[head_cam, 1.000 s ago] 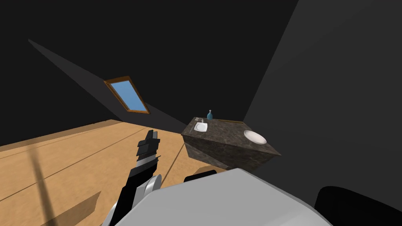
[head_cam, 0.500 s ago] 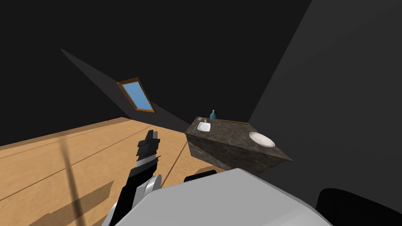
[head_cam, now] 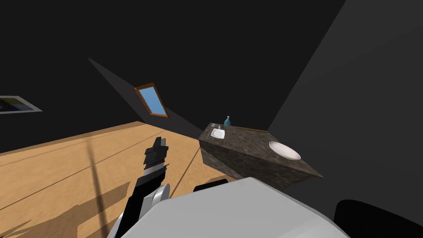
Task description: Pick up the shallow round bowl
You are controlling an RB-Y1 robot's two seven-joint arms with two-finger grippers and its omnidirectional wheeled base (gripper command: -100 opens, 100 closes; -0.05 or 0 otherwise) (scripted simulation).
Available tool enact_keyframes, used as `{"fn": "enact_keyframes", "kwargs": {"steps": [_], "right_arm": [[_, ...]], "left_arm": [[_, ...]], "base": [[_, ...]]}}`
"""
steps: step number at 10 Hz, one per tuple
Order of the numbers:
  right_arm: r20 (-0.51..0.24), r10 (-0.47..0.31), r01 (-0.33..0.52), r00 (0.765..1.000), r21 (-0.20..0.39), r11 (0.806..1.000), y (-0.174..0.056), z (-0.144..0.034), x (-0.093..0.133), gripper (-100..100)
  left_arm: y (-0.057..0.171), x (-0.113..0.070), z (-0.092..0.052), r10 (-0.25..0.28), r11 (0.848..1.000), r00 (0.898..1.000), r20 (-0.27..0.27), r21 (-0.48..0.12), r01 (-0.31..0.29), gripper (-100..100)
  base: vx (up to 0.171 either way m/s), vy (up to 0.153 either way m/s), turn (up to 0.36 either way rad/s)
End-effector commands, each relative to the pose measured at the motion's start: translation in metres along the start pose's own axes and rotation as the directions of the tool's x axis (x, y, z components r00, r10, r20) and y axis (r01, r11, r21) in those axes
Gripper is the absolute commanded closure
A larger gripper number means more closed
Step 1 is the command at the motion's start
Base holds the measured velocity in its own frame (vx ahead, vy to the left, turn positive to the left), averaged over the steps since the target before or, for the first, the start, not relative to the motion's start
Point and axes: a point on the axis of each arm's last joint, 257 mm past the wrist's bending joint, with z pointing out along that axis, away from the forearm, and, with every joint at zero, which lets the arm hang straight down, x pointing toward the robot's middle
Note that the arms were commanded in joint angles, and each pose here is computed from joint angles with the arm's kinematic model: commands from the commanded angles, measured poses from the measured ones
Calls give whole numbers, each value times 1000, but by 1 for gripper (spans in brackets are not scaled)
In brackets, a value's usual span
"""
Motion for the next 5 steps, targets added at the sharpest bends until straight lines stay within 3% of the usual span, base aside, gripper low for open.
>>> {"fn": "enact_keyframes", "kwargs": {"steps": [1, 2, 3, 4, 5], "right_arm": [[-103, -37, 43, 994, 55, 998, -31, -29, 35, -100], [-164, -65, 78, 984, 76, 994, -49, -48, 51, -100], [-183, -66, 84, 981, 94, 992, -59, -54, 57, -100], [-257, -78, 115, 963, 132, 985, -85, -81, 77, -100], [-260, -87, 125, 962, 132, 983, -89, -82, 74, -100]], "left_arm": [[0, 0, 0, 0, 1000, 1000, 0, 0, 0, 0], [0, 0, 0, 0, 1000, 1000, 0, 0, 0, 0], [0, 0, 0, 0, 1000, 1000, 0, 0, 0, 0], [0, 0, 0, 0, 1000, 1000, 0, 0, 0, 0], [0, 0, 0, 0, 1000, 1000, 0, 0, 0, 0]], "base": [[0, 50, 210], [8, 70, 260], [10, 51, 83], [4, 54, 176], [1, 34, 81]]}}
